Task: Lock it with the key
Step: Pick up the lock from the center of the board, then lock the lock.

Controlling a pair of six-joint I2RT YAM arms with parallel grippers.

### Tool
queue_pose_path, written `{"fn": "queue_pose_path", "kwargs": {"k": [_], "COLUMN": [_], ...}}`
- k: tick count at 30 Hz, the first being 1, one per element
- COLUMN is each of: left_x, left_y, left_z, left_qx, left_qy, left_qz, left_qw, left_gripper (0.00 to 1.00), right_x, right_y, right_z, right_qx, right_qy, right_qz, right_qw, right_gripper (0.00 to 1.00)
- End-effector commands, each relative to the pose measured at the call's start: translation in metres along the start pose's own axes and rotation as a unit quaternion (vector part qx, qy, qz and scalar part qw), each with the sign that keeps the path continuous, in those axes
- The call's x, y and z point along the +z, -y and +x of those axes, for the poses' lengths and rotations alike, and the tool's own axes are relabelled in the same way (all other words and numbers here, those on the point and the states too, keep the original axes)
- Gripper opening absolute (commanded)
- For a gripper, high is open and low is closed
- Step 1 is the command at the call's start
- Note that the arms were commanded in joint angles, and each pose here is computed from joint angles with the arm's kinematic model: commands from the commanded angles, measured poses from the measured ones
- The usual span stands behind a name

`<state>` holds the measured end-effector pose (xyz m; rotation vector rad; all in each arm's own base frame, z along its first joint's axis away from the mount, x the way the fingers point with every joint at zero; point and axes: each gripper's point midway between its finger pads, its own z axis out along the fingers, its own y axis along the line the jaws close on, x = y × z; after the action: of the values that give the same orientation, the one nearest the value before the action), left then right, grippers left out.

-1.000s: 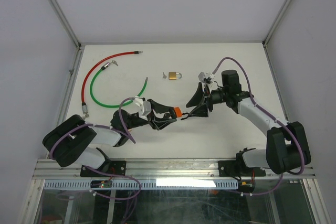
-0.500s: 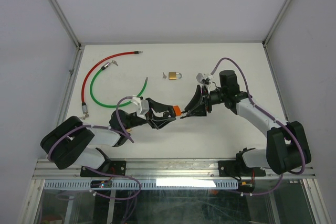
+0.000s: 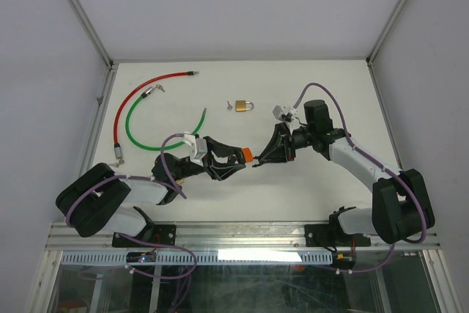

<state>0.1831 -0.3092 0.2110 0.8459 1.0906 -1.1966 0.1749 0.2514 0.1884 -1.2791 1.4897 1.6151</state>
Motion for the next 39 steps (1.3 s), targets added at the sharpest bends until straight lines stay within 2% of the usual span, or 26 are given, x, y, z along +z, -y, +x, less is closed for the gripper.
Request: {"fn": "queue_pose_path", "kwargs": {"k": [1, 5, 8, 12, 20, 24, 27, 34, 39], "left_x": [0.009, 0.008, 0.007, 0.003, -0.004, -0.010, -0.015, -0.032, -0.036], "left_y": [0.001, -0.001, -0.003, -0.008, -0.014, -0.017, -0.021, -0.028, -0.016], "left_z": [-0.057, -0.055, -0.052, -0.047, -0.039, -0.039, -0.038, -0.031, -0.025], "left_qx": [0.056, 0.054, 0.048, 0.041, 0.027, 0.023, 0.018, -0.044, -0.069], "left_qy": [0.092, 0.090, 0.087, 0.082, 0.076, 0.077, 0.073, 0.053, 0.032], "left_qz": [0.009, 0.003, -0.003, -0.020, -0.045, -0.065, -0.085, -0.143, -0.128], "left_qw": [0.994, 0.995, 0.995, 0.996, 0.996, 0.995, 0.994, 0.987, 0.989], "left_gripper": [0.21, 0.21, 0.25, 0.41, 0.82, 0.93, 0.99, 0.99, 0.99], "right_x": [0.002, 0.001, 0.001, -0.004, -0.018, -0.021, -0.023, -0.031, -0.033], "right_y": [-0.013, -0.014, -0.013, -0.009, 0.004, 0.012, 0.021, 0.029, 0.028], "right_z": [-0.016, -0.018, -0.021, -0.029, -0.037, -0.035, -0.032, -0.029, -0.026], "right_qx": [-0.036, -0.041, -0.049, -0.063, -0.057, -0.053, -0.053, -0.079, -0.095], "right_qy": [0.009, 0.007, 0.003, -0.003, -0.002, -0.004, -0.012, -0.034, -0.045], "right_qz": [-0.033, -0.032, -0.024, 0.001, 0.047, 0.066, 0.090, 0.127, 0.127], "right_qw": [0.999, 0.999, 0.999, 0.998, 0.997, 0.996, 0.994, 0.988, 0.986], "right_gripper": [0.13, 0.00, 0.00, 0.00, 0.00, 0.00, 0.00, 0.00, 0.00]}}
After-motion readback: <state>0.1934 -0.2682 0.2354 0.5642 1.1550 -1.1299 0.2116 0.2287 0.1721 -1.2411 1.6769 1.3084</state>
